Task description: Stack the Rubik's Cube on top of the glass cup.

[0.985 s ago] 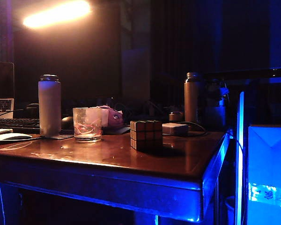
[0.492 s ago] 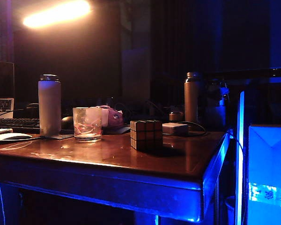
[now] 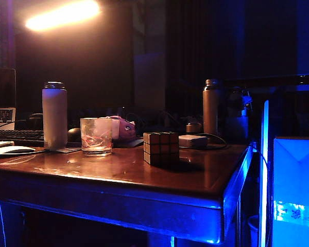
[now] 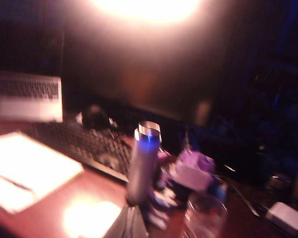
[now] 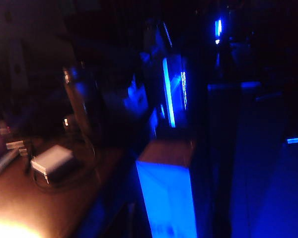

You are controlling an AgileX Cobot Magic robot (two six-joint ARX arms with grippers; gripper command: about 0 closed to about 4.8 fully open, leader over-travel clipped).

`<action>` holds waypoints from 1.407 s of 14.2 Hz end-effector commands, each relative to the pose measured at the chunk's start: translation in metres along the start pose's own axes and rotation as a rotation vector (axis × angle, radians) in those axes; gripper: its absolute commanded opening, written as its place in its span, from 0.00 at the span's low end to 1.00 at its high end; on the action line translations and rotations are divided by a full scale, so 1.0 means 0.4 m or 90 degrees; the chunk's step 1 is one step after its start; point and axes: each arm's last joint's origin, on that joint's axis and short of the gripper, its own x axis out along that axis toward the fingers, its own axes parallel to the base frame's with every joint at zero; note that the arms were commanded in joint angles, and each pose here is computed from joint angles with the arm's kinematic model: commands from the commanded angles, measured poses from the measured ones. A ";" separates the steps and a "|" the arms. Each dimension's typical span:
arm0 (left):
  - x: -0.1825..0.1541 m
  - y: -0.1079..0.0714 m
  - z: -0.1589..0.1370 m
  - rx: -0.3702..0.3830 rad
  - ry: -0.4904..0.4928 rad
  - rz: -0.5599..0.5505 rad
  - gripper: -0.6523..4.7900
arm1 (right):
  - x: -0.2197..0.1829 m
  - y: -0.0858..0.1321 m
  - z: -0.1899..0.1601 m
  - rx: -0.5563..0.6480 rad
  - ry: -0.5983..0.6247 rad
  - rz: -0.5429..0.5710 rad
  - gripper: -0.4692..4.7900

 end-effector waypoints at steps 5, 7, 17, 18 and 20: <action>0.271 -0.094 0.144 0.093 0.252 -0.239 0.11 | 0.200 0.080 0.149 -0.052 0.134 0.174 0.09; 0.347 -0.107 0.130 0.090 0.353 -0.233 0.11 | 0.291 0.104 0.168 -0.041 0.224 0.221 0.09; 0.476 -0.131 0.134 0.091 0.377 -0.229 0.11 | 0.599 0.390 -0.058 -0.058 0.436 0.433 0.09; 0.476 -0.131 0.134 0.090 0.377 -0.229 0.11 | 0.596 0.417 -0.089 -0.063 0.456 0.449 0.22; 0.476 -0.131 0.134 0.091 0.376 -0.229 0.11 | 0.586 0.462 -0.144 -0.082 0.489 0.457 0.98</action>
